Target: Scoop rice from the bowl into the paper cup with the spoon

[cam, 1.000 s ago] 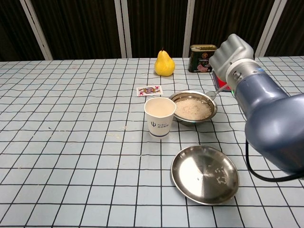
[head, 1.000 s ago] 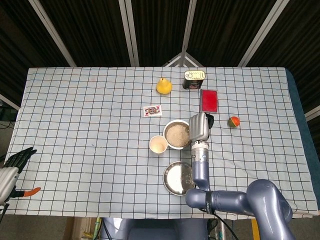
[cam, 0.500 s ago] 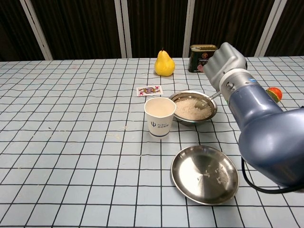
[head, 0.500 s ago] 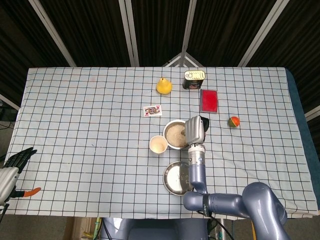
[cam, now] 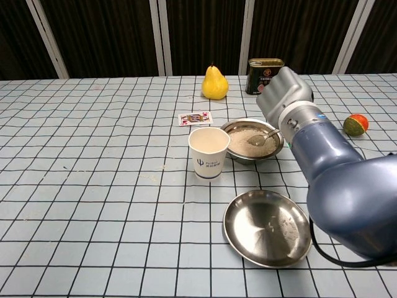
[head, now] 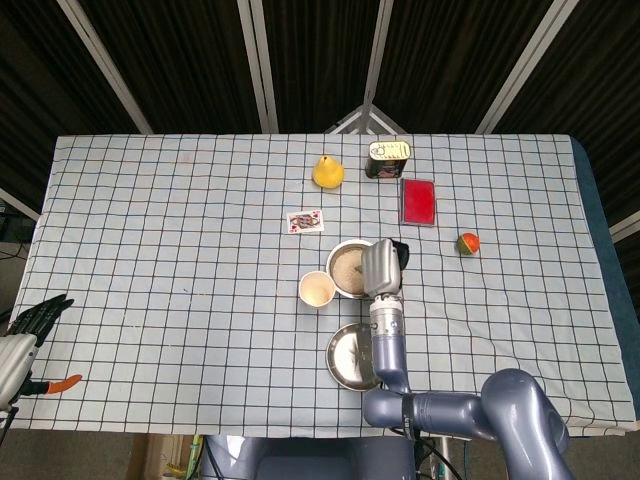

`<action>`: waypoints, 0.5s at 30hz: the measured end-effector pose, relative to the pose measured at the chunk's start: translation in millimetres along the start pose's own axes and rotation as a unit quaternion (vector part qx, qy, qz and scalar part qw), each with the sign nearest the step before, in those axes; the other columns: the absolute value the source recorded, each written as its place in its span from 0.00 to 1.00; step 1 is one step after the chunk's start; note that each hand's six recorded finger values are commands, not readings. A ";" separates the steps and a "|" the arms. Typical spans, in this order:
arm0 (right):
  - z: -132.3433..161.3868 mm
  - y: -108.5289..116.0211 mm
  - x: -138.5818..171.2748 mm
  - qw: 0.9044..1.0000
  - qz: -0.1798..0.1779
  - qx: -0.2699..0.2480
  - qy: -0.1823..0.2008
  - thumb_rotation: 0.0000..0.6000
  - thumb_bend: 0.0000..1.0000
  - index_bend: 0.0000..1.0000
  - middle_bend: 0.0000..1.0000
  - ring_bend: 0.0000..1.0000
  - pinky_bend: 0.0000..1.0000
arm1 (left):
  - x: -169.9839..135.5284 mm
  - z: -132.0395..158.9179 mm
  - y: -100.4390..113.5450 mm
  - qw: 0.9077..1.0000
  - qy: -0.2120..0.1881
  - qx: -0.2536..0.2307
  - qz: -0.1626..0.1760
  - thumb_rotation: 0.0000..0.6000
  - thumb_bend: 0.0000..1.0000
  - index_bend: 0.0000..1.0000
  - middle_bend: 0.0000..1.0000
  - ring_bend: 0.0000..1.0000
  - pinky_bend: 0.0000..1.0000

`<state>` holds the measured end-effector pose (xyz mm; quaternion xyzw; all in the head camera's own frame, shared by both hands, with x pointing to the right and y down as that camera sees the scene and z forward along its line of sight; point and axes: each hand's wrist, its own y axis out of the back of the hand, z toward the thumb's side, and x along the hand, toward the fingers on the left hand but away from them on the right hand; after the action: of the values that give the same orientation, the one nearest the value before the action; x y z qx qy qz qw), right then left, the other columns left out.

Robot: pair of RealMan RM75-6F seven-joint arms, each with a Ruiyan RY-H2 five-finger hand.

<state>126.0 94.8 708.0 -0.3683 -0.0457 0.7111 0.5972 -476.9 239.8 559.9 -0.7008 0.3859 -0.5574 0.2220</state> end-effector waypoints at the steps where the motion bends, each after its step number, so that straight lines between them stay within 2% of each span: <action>1: 1.6 0.4 0.5 1.000 0.000 -0.001 0.003 1.00 0.53 0.65 0.96 1.00 0.98 | 0.0 -0.1 0.0 1.000 0.000 0.000 0.000 1.00 0.02 0.00 0.00 0.00 0.00; 7: 8.3 2.5 1.1 1.000 0.005 -0.025 0.016 1.00 0.53 0.66 0.96 1.00 0.98 | 0.0 -0.2 0.3 1.000 0.000 -0.001 0.000 1.00 0.02 0.00 0.00 0.00 0.00; 15: 11.1 1.0 -1.2 0.996 0.035 -0.077 0.024 1.00 0.53 0.66 0.96 1.00 0.98 | 0.1 -1.1 -0.2 1.000 0.003 -0.002 -0.002 1.00 0.02 0.00 0.00 0.00 0.00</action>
<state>118.8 97.6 716.1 -0.4318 -0.0726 0.7170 0.5424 -477.9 240.0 560.5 -0.7006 0.3860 -0.5589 0.2185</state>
